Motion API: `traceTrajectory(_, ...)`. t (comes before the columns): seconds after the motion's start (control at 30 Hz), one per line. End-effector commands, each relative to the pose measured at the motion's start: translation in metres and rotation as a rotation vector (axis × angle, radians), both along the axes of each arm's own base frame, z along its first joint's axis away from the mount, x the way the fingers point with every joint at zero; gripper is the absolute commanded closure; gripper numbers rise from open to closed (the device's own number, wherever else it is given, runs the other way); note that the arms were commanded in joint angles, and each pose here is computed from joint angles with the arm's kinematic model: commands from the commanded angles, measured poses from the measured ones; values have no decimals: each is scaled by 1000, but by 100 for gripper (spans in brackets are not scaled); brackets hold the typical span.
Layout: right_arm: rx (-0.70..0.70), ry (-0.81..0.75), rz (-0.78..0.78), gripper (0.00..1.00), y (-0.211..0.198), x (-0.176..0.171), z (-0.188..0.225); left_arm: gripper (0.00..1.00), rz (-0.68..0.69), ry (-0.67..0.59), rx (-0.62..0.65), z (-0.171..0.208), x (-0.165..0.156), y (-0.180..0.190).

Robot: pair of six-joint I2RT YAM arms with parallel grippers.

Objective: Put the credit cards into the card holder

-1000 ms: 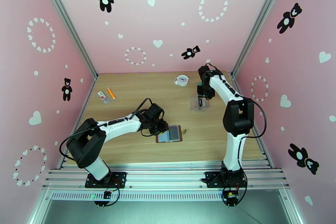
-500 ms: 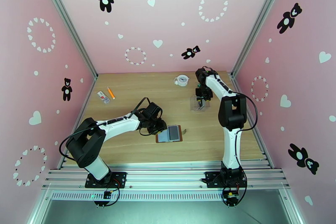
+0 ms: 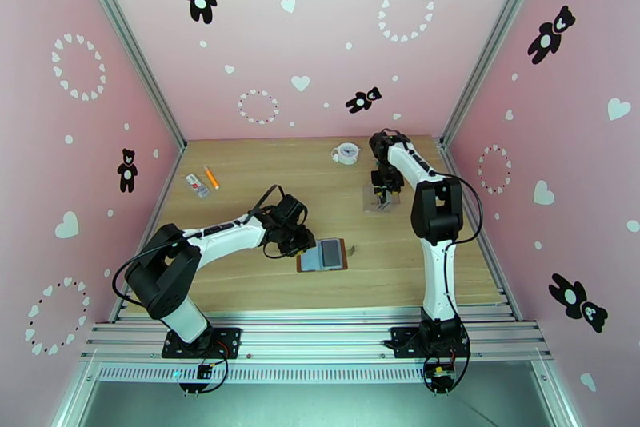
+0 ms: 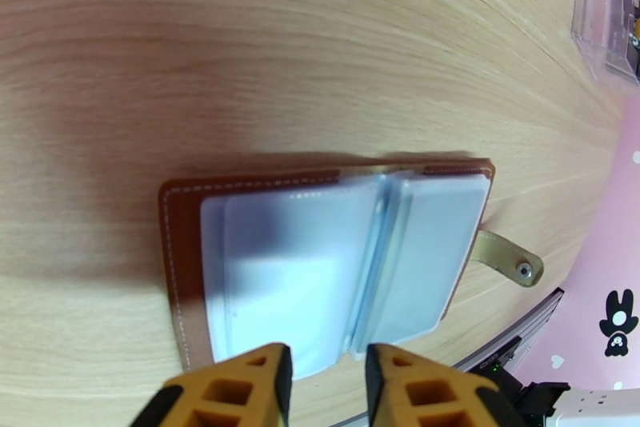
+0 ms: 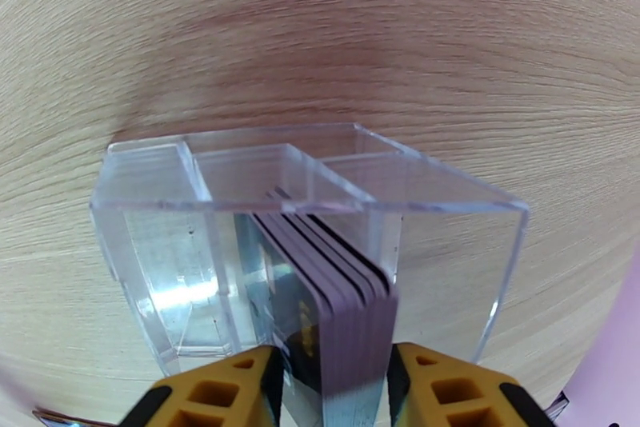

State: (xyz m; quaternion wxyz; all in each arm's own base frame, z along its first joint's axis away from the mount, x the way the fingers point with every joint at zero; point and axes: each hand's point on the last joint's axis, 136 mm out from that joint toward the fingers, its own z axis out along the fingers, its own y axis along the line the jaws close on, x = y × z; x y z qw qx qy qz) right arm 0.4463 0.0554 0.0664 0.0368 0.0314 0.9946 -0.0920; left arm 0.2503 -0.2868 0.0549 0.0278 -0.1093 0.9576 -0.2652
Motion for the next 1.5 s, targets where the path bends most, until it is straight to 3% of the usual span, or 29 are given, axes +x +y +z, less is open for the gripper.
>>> traceTrajectory(0.0, -48, -4, -1, 60, -9, 1, 11, 69, -23, -4, -19, 10, 4, -4)
traceTrajectory(0.33, -62, -22, -3, 61, -13, -3, 28, 69, -20, -4, -20, 9, 7, -5)
traceTrajectory(1.03, -113, -19, -4, 72, -23, -11, 42, 69, -13, 8, -18, -1, 1, -1)
traceTrajectory(1.47, -33, -27, -15, 85, -10, -12, 44, 69, -12, -3, -16, 2, 2, 0)
